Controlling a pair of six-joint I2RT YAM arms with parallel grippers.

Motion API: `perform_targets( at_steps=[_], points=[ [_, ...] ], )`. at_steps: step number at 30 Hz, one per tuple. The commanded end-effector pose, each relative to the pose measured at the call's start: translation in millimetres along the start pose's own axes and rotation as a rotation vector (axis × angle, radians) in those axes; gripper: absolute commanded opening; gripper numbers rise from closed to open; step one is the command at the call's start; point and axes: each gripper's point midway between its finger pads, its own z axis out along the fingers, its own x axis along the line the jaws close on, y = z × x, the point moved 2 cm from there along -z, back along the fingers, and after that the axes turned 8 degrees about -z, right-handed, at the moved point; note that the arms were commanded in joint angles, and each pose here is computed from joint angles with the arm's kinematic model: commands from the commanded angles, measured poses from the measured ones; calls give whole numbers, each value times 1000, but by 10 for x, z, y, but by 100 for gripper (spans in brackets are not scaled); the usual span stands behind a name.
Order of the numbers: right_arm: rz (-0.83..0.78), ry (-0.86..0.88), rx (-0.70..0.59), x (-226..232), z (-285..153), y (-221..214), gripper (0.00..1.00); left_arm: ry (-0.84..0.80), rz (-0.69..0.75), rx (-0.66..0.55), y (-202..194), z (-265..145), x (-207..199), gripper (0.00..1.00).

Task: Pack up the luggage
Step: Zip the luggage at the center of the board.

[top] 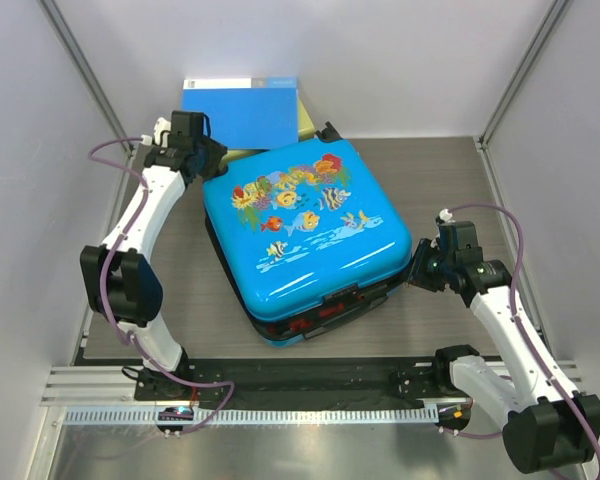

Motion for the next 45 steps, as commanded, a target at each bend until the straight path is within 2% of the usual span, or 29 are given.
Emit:
perform_targets(
  at_steps=[1,4,12,16,22,27,33,38,45],
  points=[
    [20,44,22,65,40,-94,32,156,77,0,49,-42,456,46],
    [24,43,0,70,-25,-83,36,170,102,-4,66,-42,491,47],
    [48,26,-7,38,-92,-142,38,212,160,-37,182,-103,642,49],
    [54,28,-6,32,-74,-162,36,135,192,-44,218,-157,510,49],
    [53,35,-16,32,-17,-150,32,95,235,-61,303,-236,425,58],
    [61,11,-14,-6,45,-136,36,120,219,-83,504,-241,518,62],
    [74,-24,-28,-63,56,-125,38,169,260,-19,431,-74,644,63],
    [78,-45,-27,-90,67,-114,39,98,237,34,311,35,546,63],
    [84,-65,-46,-109,51,-67,43,8,194,-12,365,-59,385,62]
  ],
)
